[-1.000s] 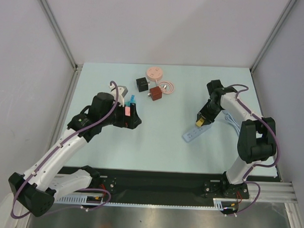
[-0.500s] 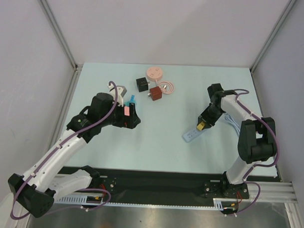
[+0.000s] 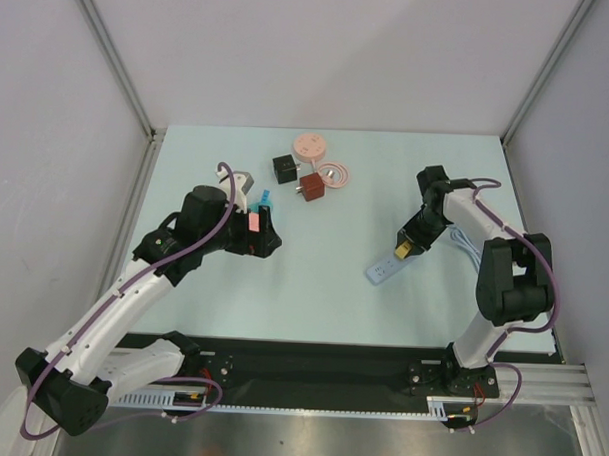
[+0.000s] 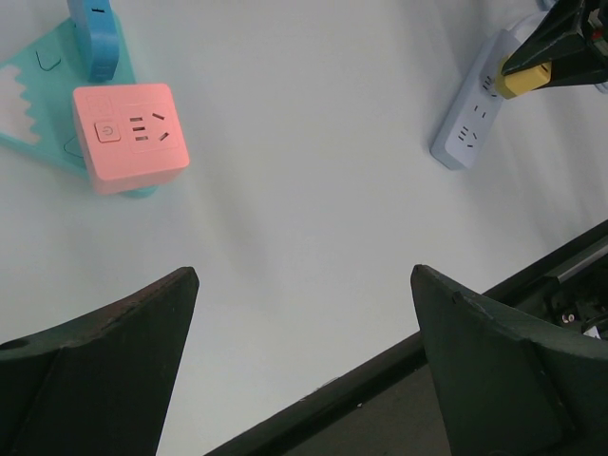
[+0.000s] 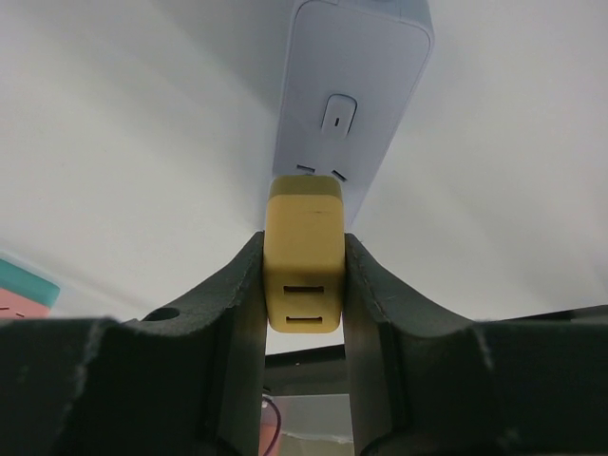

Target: Insert the plug

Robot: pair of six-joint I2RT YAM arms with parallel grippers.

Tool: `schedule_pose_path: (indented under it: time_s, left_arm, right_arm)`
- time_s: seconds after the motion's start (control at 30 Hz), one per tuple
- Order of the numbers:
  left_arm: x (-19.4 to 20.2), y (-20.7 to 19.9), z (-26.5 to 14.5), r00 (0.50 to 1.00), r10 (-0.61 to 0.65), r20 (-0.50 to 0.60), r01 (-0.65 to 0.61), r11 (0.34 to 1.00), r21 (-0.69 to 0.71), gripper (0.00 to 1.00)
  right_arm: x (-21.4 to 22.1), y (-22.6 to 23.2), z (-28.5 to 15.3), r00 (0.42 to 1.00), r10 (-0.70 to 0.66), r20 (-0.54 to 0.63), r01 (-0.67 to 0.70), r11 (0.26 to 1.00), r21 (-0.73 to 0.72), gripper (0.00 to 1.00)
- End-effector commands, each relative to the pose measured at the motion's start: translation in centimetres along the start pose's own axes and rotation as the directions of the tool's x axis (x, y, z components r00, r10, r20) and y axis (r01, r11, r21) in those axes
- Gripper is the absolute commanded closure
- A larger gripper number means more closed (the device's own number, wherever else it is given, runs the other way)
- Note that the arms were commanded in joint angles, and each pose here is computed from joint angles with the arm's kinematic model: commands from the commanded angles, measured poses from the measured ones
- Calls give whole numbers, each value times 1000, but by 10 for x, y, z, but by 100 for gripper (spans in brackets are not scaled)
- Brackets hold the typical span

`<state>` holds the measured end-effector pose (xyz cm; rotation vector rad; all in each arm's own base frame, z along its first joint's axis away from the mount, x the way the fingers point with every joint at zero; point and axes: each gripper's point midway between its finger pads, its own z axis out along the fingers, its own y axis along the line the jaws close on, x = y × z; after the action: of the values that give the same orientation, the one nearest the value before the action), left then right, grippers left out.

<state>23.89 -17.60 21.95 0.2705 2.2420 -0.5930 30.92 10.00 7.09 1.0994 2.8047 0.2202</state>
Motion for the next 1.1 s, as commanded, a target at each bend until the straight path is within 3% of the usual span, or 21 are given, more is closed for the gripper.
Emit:
schedule_pose_path:
  time_s: [0.0, 0.5, 1.07]
  left_arm:
    - [-9, -3, -4, 999, -6, 43, 5, 1000, 13, 0]
    - [-10, -3, -5, 999, -7, 48, 6, 1000, 13, 0]
    - [-12, 0, -7, 998, -3, 62, 4, 1000, -8, 0]
  right_arm:
    - [-14, 7, 1, 999, 14, 51, -14, 1000, 9, 100]
    - [2, -5, 17, 998, 0, 68, -6, 996, 87, 100]
    - [19, -21, 50, 999, 54, 6, -54, 985, 166, 100]
